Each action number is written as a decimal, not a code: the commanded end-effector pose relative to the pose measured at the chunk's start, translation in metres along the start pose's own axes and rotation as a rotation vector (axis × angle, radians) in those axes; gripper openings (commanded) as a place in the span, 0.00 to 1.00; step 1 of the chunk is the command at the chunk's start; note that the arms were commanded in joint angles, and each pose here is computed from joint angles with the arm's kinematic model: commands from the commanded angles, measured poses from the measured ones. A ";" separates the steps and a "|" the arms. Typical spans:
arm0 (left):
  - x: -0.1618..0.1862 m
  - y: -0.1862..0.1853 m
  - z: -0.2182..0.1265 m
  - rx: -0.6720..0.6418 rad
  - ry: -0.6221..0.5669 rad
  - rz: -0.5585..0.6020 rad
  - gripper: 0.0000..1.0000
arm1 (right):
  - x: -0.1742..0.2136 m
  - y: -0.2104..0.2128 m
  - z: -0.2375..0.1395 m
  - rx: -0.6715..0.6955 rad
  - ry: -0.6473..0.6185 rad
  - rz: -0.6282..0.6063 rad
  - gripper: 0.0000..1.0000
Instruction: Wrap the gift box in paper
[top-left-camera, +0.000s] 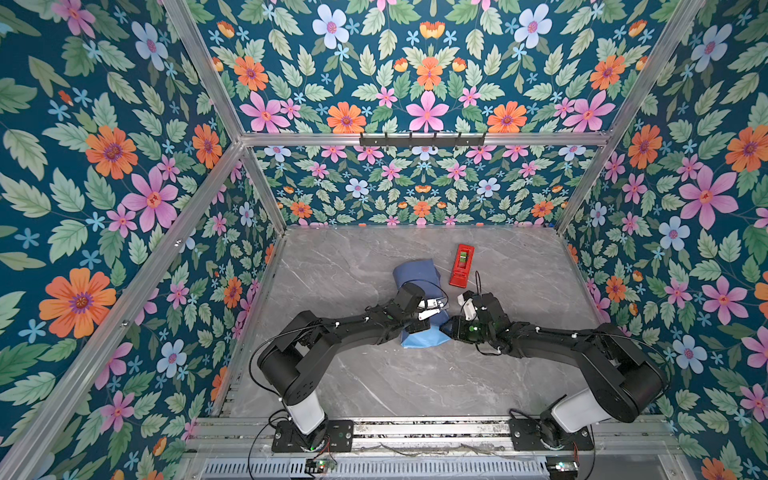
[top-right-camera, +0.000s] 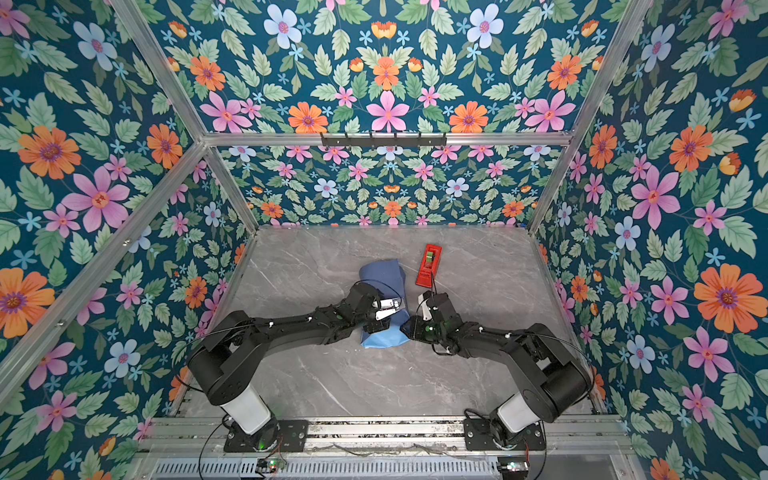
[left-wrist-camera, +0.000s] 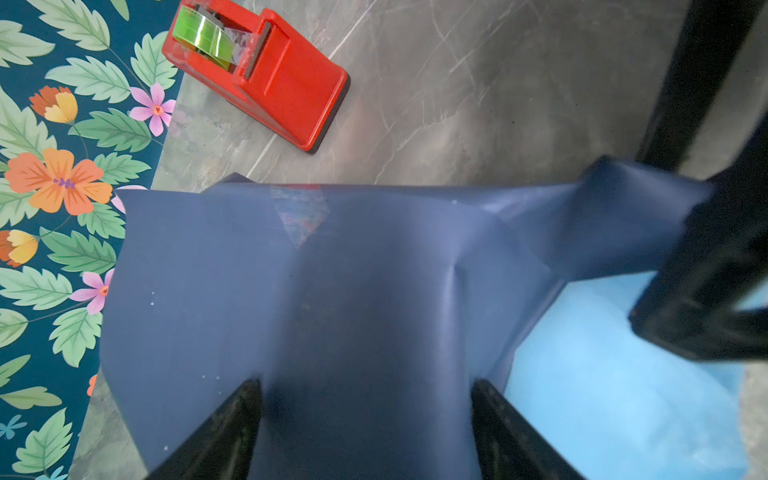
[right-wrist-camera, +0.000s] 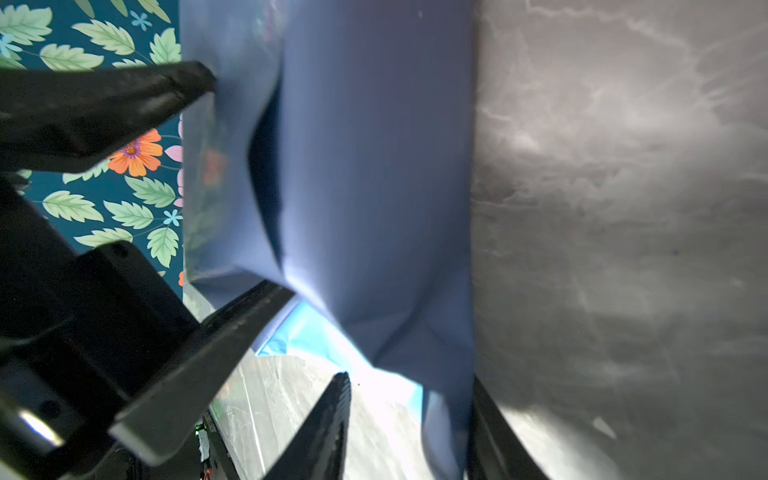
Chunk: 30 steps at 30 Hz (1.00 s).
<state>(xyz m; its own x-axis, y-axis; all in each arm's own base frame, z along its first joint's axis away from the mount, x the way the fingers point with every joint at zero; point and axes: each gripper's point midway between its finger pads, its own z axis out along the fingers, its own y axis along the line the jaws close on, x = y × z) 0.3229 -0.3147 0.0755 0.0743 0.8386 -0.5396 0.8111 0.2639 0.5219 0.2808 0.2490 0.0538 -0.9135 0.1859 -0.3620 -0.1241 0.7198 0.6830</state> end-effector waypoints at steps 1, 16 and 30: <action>0.018 -0.015 0.001 0.060 0.066 0.004 0.80 | -0.007 0.005 -0.002 -0.016 -0.031 -0.033 0.42; 0.017 -0.015 0.001 0.066 0.067 0.004 0.80 | -0.011 -0.013 -0.005 0.099 -0.054 -0.101 0.62; 0.017 -0.016 0.001 0.067 0.067 0.005 0.80 | -0.011 0.021 0.000 -0.052 -0.059 -0.173 0.37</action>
<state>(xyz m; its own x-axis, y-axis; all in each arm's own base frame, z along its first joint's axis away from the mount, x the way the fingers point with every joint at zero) 0.3232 -0.3152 0.0751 0.0729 0.8401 -0.5375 0.8128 0.2622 0.5201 0.2866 0.2537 0.0632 -0.8692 0.1060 -0.4830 -0.2574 0.7370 0.6250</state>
